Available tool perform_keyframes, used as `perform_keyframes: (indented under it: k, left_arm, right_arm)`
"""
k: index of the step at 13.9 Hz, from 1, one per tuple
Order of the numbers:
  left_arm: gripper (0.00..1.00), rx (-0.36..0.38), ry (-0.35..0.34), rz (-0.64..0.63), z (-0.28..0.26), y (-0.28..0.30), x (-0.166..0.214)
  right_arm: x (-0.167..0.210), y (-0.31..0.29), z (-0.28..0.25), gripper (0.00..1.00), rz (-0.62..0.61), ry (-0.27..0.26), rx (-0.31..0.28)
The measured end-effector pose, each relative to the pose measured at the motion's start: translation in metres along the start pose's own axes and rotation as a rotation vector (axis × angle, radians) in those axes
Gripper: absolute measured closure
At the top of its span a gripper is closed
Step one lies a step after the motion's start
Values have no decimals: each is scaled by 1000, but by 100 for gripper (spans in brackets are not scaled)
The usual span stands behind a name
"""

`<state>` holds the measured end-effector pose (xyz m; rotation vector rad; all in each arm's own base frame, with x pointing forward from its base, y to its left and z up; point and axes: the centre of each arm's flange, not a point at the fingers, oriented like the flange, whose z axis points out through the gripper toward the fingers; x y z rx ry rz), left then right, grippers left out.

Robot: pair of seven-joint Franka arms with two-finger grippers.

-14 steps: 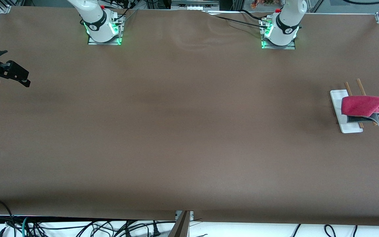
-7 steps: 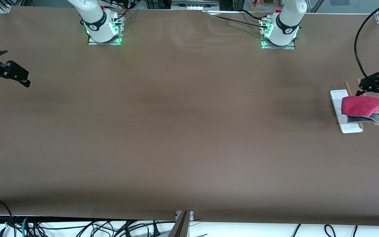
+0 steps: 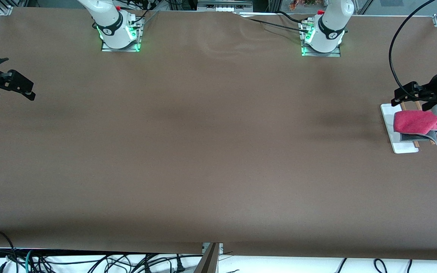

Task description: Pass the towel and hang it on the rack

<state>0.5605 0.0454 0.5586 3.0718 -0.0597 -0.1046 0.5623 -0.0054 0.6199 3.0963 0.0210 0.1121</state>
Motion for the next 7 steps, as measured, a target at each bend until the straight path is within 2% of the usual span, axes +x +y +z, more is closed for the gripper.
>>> perform_keyframes:
  k: [3, 7]
  left_arm:
    - [0, -4, -12, -95, 1, 5, -2]
    - [0, -3, -12, -112, 2, 10, -2]
  right_arm:
    - [0, 0, 0, 0, 0, 0, 0]
    - [0, 0, 0, 0, 0, 0, 1]
